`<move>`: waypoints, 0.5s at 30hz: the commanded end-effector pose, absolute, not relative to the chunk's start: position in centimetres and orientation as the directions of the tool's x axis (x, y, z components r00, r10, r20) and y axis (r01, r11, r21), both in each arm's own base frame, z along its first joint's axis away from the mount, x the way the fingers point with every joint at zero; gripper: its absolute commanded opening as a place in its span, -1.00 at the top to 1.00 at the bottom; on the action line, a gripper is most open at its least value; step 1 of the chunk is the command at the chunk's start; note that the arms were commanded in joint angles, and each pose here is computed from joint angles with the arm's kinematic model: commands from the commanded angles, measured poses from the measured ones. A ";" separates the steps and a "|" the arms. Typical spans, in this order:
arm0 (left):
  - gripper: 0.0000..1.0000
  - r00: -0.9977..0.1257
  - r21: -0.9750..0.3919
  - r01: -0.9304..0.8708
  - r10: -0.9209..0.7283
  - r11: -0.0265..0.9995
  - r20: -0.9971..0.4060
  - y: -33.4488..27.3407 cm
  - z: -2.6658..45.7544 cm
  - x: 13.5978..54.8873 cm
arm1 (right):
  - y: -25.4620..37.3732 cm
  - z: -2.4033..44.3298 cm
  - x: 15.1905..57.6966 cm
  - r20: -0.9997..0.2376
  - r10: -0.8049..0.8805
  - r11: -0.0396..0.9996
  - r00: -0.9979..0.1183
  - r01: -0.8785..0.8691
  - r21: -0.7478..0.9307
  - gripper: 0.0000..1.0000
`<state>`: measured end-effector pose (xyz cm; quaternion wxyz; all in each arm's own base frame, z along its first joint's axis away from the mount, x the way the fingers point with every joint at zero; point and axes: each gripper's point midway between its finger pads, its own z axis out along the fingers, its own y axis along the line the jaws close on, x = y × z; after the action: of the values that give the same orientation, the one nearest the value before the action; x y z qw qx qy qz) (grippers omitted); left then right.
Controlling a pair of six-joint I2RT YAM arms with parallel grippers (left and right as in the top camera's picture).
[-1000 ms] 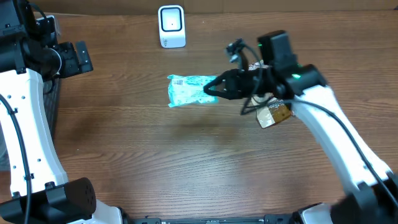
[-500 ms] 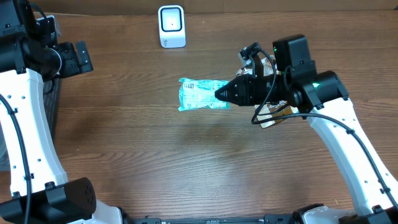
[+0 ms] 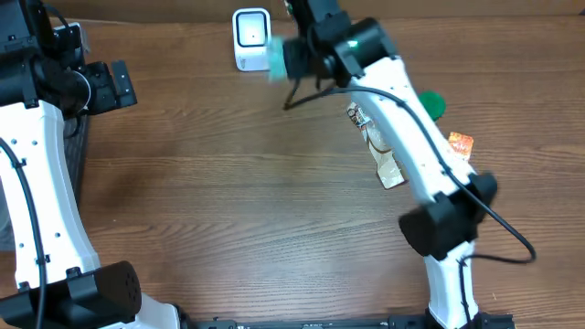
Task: Scan the item barcode
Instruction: 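Lift the wipes pack and hold it under the white scanner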
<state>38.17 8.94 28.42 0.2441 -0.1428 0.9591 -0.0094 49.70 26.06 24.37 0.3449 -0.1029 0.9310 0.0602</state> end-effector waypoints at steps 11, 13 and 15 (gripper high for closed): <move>-0.99 -0.833 -0.097 -0.264 -0.277 0.960 -0.479 8.6 28.9 38.3 | 28.4 24.8 62.3 -0.731 -0.638 0.770 -0.243 -0.196 -0.607 0.92; -0.99 -0.833 -0.097 -0.264 -0.277 0.960 -0.479 8.6 28.9 38.3 | 29.6 24.1 63.1 -0.642 -0.748 0.664 -0.168 -0.207 -0.719 0.92; -0.99 -0.833 -0.097 -0.264 -0.277 0.960 -0.479 8.6 28.9 38.3 | 30.6 23.1 63.4 -0.522 -0.845 0.534 -0.114 -0.224 -0.816 0.92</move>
<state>38.21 8.95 28.37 0.2436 -0.1429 0.9593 -0.0095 63.17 28.96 23.59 0.5682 -0.2660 0.7555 -0.1885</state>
